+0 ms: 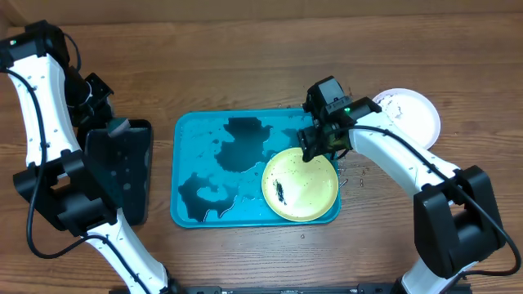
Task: Clean dirty plates on tray and stack at the side
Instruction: 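Move the right gripper to the yellow plate rim and grip it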
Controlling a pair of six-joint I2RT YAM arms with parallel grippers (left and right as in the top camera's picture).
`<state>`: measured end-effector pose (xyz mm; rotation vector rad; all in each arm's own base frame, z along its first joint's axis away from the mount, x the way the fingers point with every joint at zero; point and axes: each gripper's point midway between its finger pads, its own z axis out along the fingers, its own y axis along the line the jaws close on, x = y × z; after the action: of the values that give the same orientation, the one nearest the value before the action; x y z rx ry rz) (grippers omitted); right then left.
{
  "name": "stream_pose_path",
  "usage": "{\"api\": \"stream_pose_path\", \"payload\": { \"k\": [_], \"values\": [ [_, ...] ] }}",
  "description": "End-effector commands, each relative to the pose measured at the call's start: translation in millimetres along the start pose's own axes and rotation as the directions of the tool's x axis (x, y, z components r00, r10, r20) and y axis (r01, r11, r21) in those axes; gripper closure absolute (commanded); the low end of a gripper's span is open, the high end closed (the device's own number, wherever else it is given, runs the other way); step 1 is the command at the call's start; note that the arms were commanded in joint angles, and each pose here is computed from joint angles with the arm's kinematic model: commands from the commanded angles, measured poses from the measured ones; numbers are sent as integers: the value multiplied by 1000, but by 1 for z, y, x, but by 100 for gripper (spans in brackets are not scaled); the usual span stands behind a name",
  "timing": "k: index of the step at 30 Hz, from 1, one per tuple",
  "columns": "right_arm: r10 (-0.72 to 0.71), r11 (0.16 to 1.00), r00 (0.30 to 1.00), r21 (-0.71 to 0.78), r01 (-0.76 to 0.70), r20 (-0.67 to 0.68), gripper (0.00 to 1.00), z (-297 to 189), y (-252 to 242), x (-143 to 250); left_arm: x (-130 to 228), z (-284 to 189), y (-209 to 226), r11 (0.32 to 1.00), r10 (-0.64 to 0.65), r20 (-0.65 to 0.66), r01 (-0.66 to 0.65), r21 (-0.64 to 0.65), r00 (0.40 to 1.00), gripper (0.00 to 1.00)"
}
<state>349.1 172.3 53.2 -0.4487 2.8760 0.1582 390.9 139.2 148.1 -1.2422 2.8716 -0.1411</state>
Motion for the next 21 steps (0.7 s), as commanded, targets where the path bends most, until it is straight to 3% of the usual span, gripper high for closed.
{"api": "stream_pose_path", "payload": {
  "k": [1,6,17,21],
  "values": [
    [-12,999,1000,53,12,-6,29,6,-13,2,4,-10,-6,999,31,22,-31,16,999,96],
    [-78,997,996,-28,77,-36,31,15,0,7,4,-10,-8,999,31,22,-31,26,999,96],
    [-88,996,989,-42,83,-118,35,39,1,23,4,-10,-8,999,31,21,-32,26,999,95],
    [-84,996,989,-48,79,-118,44,40,2,23,4,-10,-8,999,31,22,-32,27,999,96]
  ]
}}
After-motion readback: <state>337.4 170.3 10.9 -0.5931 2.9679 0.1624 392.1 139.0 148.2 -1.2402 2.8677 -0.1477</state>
